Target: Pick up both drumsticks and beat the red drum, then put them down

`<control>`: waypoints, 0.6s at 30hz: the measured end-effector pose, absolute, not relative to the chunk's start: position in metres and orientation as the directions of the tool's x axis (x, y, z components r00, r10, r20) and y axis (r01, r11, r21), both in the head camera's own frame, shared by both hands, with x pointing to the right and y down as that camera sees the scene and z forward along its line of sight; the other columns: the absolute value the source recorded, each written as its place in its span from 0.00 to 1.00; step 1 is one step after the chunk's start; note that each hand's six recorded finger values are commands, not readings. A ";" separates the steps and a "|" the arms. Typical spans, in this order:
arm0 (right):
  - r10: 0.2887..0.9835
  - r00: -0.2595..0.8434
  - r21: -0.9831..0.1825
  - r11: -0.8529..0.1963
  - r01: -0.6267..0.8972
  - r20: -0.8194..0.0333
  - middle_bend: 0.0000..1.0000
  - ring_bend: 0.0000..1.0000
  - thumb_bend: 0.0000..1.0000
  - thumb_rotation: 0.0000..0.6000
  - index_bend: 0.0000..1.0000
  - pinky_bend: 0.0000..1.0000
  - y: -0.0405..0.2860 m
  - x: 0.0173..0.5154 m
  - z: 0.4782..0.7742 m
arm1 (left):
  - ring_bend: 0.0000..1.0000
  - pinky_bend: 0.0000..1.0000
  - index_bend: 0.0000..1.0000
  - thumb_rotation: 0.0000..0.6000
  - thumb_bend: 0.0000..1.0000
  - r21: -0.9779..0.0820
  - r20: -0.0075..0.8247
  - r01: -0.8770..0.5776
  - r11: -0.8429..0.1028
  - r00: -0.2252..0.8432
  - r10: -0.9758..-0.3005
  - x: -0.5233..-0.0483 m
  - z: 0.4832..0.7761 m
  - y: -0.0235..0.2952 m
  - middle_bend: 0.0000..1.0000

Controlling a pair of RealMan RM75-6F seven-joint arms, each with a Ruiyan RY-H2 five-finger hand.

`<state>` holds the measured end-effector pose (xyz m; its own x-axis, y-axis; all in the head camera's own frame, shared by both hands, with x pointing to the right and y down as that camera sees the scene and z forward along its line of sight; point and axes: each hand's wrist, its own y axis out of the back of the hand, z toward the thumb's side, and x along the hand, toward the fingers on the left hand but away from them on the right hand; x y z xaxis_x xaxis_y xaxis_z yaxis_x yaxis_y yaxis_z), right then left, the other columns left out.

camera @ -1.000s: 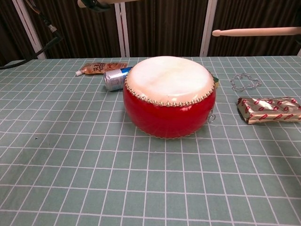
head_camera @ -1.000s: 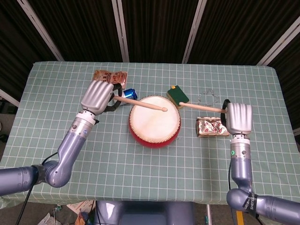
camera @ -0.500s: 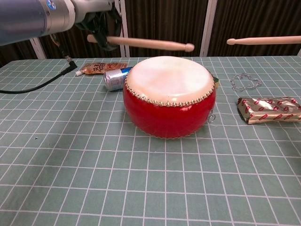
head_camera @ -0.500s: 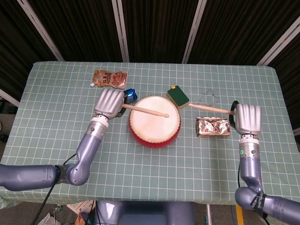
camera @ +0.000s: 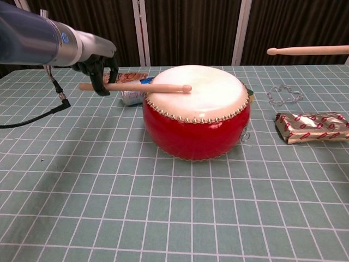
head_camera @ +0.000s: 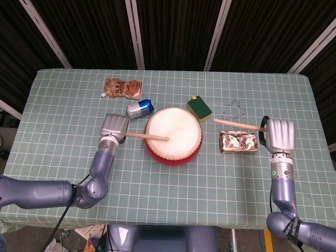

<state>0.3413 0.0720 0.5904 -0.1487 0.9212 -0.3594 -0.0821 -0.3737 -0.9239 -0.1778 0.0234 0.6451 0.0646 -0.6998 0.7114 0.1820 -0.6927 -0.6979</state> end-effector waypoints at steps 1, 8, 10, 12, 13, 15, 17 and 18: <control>0.923 -0.146 -0.925 -0.371 -0.080 -0.357 1.00 1.00 0.66 1.00 0.99 0.98 0.072 0.340 0.589 | 1.00 1.00 0.79 1.00 0.55 -0.719 0.693 0.164 -0.676 0.082 -0.716 -0.176 0.640 0.020 1.00; 0.941 -0.108 -0.942 -0.328 -0.070 -0.320 1.00 1.00 0.66 1.00 0.99 0.98 0.075 0.329 0.574 | 1.00 1.00 0.78 1.00 0.55 -0.861 0.486 -0.025 -0.507 0.251 -0.837 -0.172 0.581 0.001 1.00; 0.946 -0.094 -0.946 -0.317 -0.061 -0.311 1.00 1.00 0.66 1.00 0.99 0.98 0.077 0.328 0.571 | 1.00 1.00 0.78 1.00 0.55 -0.867 0.460 -0.072 -0.493 0.267 -0.847 -0.181 0.569 0.005 1.00; 0.947 -0.076 -0.948 -0.316 -0.043 -0.312 1.00 1.00 0.66 1.00 0.99 0.98 0.081 0.327 0.570 | 1.00 1.00 0.78 1.00 0.55 -0.867 0.439 -0.122 -0.484 0.275 -0.855 -0.195 0.558 0.011 1.00; 0.946 -0.067 -0.947 -0.320 -0.034 -0.318 1.00 1.00 0.66 1.00 0.99 0.98 0.084 0.327 0.570 | 1.00 1.00 0.78 1.00 0.55 -0.866 0.432 -0.139 -0.481 0.277 -0.858 -0.202 0.555 0.014 1.00; 0.942 -0.044 -0.942 -0.335 -0.006 -0.334 1.00 1.00 0.66 1.00 0.99 0.98 0.091 0.325 0.570 | 1.00 1.00 0.78 1.00 0.55 -0.863 0.422 -0.166 -0.477 0.281 -0.862 -0.218 0.548 0.022 1.00; 0.939 -0.019 -0.939 -0.344 0.013 -0.344 1.00 1.00 0.66 1.00 0.99 0.98 0.097 0.323 0.570 | 1.00 1.00 0.77 1.00 0.55 -0.856 0.426 -0.182 -0.484 0.282 -0.860 -0.236 0.544 0.035 1.00; 0.937 -0.003 -0.937 -0.348 0.020 -0.348 1.00 1.00 0.66 1.00 0.99 0.98 0.102 0.322 0.569 | 1.00 1.00 0.77 1.00 0.55 -0.851 0.433 -0.186 -0.492 0.281 -0.856 -0.245 0.544 0.042 1.00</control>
<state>0.3224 0.1019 0.5695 -0.0027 0.9375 -0.3481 0.0197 -0.3479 -0.9373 -0.2446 0.0416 0.5438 0.2810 -0.8563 0.4334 -0.1863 -0.4917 -0.8506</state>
